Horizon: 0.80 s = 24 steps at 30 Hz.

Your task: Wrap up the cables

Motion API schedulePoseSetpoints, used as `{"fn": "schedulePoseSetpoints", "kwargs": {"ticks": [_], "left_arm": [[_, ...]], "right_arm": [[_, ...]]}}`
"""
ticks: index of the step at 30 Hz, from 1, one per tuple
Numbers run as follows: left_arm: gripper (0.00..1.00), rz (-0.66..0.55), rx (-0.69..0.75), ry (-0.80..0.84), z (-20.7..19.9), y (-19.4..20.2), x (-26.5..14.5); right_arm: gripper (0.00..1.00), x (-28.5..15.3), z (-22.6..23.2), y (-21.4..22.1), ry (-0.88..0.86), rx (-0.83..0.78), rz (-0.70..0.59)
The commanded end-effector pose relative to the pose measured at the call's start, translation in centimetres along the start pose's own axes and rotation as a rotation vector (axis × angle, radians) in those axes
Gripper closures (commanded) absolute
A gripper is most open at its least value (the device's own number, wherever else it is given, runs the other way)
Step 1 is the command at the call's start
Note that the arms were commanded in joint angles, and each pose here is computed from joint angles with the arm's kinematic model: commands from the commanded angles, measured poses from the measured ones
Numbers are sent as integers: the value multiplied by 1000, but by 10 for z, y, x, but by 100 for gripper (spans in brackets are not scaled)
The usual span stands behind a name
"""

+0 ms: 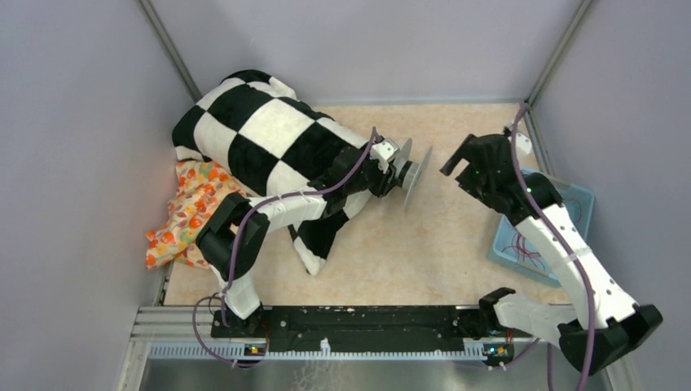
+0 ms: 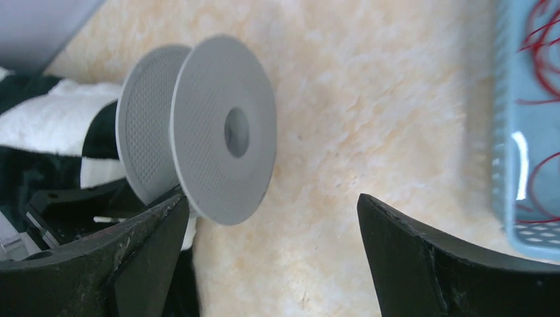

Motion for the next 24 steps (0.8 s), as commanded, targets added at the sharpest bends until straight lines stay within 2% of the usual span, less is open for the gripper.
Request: {"fn": "schedulePoseSetpoints", "kwargs": {"ticks": [1, 5, 7, 9, 13, 16, 18, 21, 24], "left_arm": [[56, -91, -7, 95, 0, -36, -6], [71, -99, -5, 166, -7, -39, -6], [81, -107, 8, 202, -10, -43, -5], [100, -113, 41, 240, -12, -48, -5], [100, -104, 88, 285, -5, -53, 0], [100, -107, 54, 342, 7, -53, 4], [100, -117, 33, 370, 15, -56, 5], [99, -112, 47, 389, 19, -56, 11], [88, -72, 62, 415, 20, -51, 16]], "right_arm": [[1, -32, -32, -46, 83, -50, -220], [1, -38, -60, -59, 174, -59, -292], [1, -37, -71, -60, 218, -72, -302], [1, -35, -79, -62, 256, -81, -302], [1, -33, -93, -69, 314, -74, -295], [1, -26, -108, -72, 376, -49, -287], [2, -18, -124, -72, 426, 4, -280], [2, 3, -143, -73, 385, 117, -244], [9, 23, -169, -71, 381, 225, -209]]}}
Point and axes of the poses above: each gripper's point midway between its finger pads, its own x axis out along the fingers, its own z axis along the line the jaws close on, y = z × x, the point moved 6 cm from there along -x, back along the fingers, and after that the axes turned 5 degrees about x, right-handed, at the moved point
